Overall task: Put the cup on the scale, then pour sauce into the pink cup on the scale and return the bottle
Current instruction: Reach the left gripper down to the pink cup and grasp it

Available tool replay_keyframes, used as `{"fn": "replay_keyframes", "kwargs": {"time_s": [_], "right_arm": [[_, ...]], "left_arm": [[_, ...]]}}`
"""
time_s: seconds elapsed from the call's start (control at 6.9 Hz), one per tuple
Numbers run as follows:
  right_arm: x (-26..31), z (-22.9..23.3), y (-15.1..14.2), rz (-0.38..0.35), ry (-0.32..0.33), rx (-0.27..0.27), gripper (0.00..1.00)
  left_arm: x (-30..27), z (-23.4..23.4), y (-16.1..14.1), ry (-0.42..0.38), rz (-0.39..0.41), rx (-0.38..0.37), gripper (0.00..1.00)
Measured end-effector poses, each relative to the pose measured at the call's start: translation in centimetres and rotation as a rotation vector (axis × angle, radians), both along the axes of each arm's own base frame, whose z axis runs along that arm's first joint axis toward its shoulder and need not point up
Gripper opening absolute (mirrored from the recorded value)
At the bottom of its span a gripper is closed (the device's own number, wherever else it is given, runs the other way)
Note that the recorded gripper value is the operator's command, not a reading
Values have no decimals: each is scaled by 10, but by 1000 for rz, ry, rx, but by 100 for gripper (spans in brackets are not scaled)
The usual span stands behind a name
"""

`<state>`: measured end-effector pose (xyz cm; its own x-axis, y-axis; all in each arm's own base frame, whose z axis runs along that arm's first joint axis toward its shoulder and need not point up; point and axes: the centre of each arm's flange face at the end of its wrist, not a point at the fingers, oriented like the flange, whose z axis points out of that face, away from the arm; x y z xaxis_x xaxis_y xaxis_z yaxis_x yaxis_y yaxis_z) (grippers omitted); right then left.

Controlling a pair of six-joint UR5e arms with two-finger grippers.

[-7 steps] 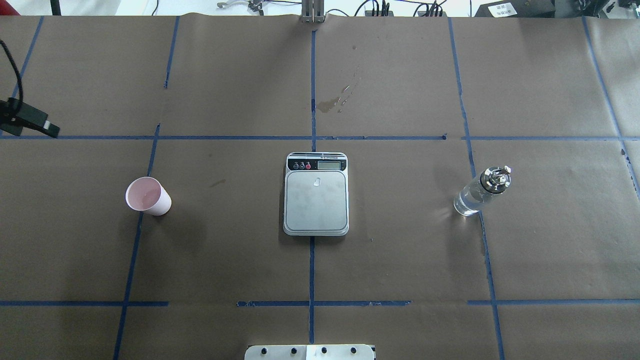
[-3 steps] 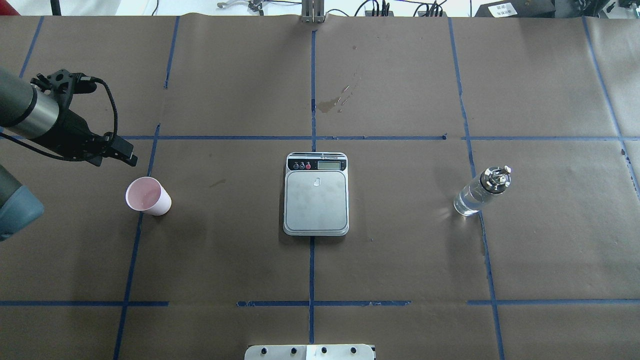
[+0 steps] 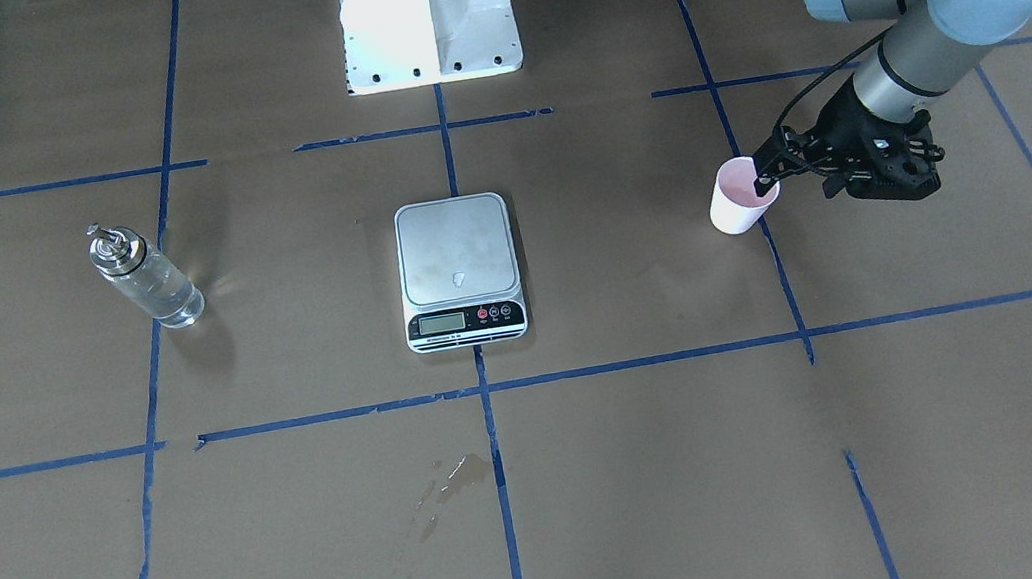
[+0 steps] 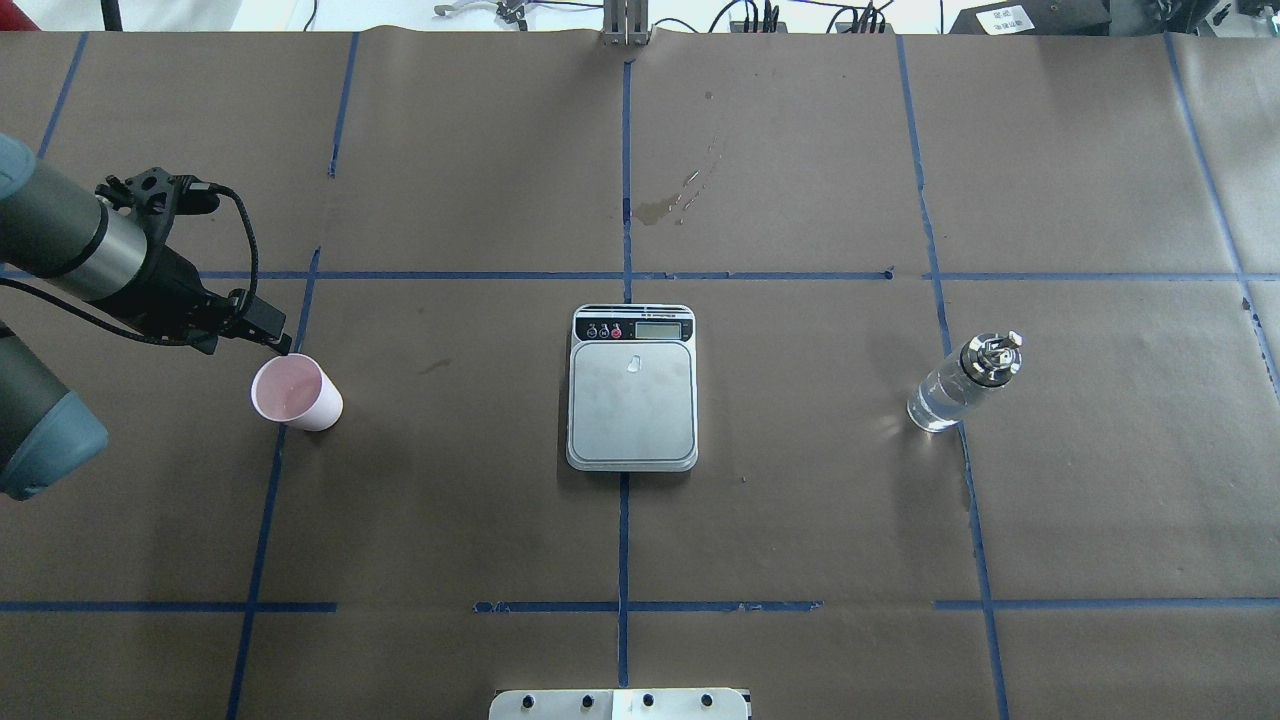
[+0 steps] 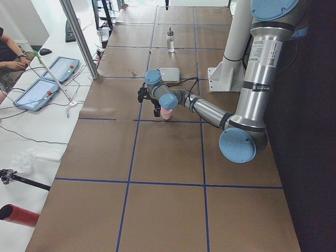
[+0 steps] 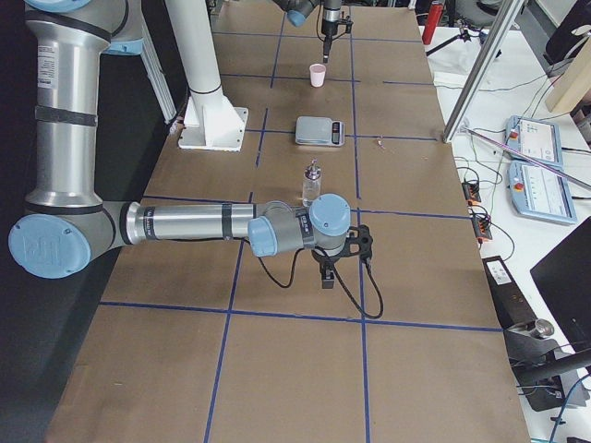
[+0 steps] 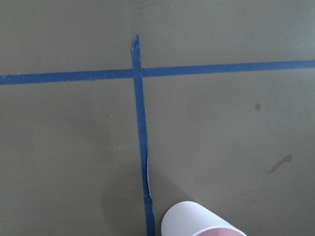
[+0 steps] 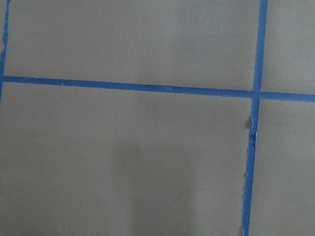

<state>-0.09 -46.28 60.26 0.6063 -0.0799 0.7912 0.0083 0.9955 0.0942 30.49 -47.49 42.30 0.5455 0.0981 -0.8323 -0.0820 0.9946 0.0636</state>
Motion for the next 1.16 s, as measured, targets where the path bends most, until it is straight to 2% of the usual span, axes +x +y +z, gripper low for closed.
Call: {"fn": "replay_keyframes", "kwargs": {"time_s": [0.29, 0.43, 0.58, 0.72, 1.01, 1.16], "right_arm": [[0, 0, 0, -2, -1, 1, 100], [0, 0, 0, -2, -1, 1, 100], [0, 0, 0, -2, -1, 1, 100], [0, 0, 0, -1, -1, 2, 100], [0, -3, 0, -1, -6, 6, 100], [0, -3, 1, -2, -10, 5, 100]], "left_arm": [[8, 8, 11, -11, 14, -25, 93], [15, 10, 16, -13, 26, -31, 85], [20, 10, 20, -14, 37, -34, 71], [25, 11, 23, -15, 45, -35, 48], [29, 14, 26, -20, 53, -40, 41], [29, 16, 25, -23, 52, -41, 23]]}}
